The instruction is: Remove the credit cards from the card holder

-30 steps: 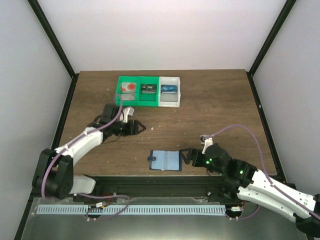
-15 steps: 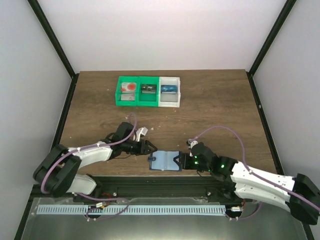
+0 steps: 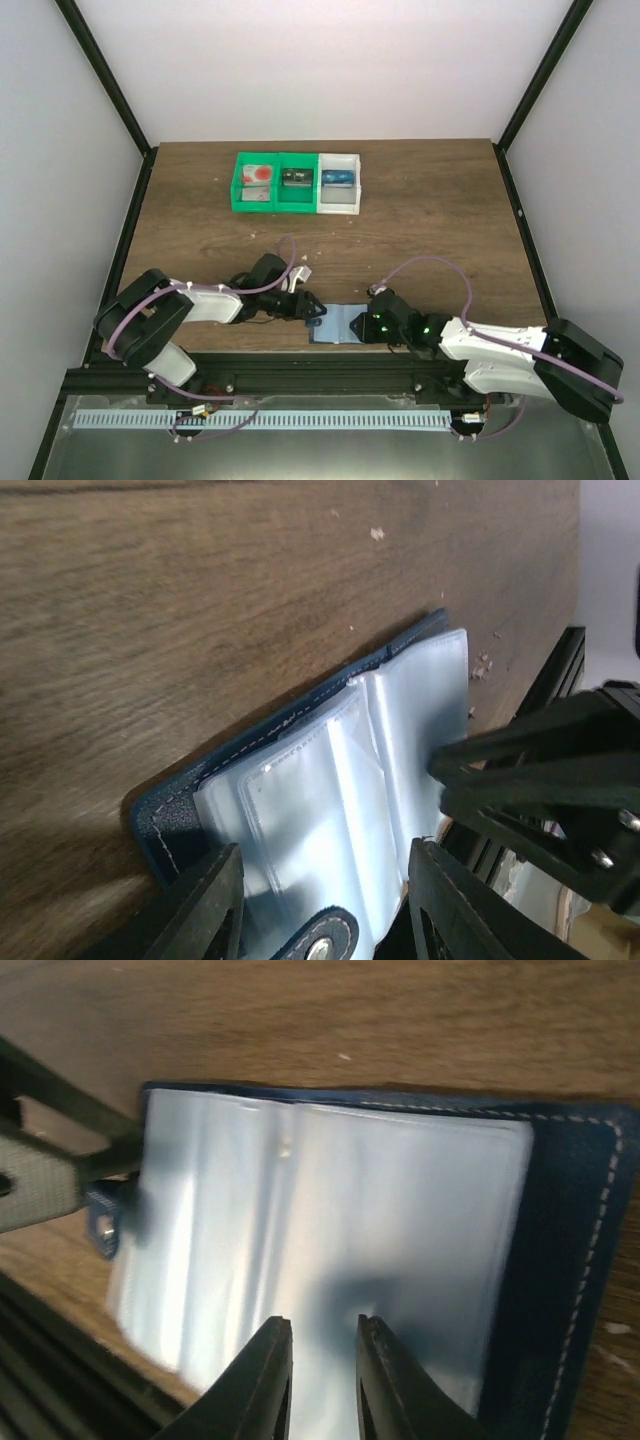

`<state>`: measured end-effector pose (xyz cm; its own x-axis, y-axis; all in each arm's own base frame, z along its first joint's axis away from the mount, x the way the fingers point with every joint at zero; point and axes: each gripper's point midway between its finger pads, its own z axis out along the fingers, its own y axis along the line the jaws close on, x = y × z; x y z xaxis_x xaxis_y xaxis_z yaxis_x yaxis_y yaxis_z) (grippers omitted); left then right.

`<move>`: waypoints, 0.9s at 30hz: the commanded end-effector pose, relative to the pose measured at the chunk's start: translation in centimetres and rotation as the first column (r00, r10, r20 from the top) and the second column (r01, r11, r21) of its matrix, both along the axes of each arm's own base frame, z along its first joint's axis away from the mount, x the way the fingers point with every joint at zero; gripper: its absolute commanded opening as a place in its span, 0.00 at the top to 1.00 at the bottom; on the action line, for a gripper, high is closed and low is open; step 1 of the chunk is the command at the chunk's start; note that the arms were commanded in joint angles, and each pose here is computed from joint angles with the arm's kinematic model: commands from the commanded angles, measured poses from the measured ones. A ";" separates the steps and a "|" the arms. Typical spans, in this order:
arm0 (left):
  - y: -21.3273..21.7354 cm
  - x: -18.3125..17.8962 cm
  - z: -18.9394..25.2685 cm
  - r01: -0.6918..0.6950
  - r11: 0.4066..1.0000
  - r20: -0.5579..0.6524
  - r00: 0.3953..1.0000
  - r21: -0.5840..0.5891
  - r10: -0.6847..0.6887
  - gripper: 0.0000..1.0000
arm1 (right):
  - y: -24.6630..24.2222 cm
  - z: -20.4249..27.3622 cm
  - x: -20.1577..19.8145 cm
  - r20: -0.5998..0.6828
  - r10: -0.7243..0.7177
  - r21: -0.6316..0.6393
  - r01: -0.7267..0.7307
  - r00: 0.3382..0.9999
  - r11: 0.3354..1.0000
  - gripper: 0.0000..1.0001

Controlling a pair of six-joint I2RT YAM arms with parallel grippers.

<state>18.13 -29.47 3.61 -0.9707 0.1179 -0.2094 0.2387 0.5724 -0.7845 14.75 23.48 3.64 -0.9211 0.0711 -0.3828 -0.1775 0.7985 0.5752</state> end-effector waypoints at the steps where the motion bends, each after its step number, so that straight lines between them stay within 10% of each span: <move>1: -0.9 -0.1 0.1 0.002 1.000 0.001 1.000 -0.016 -0.002 0.56 | -0.8 -1.4 0.8 0.028 -0.040 -0.039 0.042 0.999 0.998 0.81; 19: -1.9 0.1 0.2 -0.012 1.000 0.020 1.000 0.023 0.012 0.74 | -1.2 -1.6 1.1 0.041 -0.056 -0.057 0.058 0.998 0.997 0.82; 27: -0.5 2.5 4.8 -0.104 0.992 0.183 0.979 0.068 0.090 0.49 | -0.9 3.9 2.4 0.167 -0.066 0.002 0.066 0.984 0.998 0.73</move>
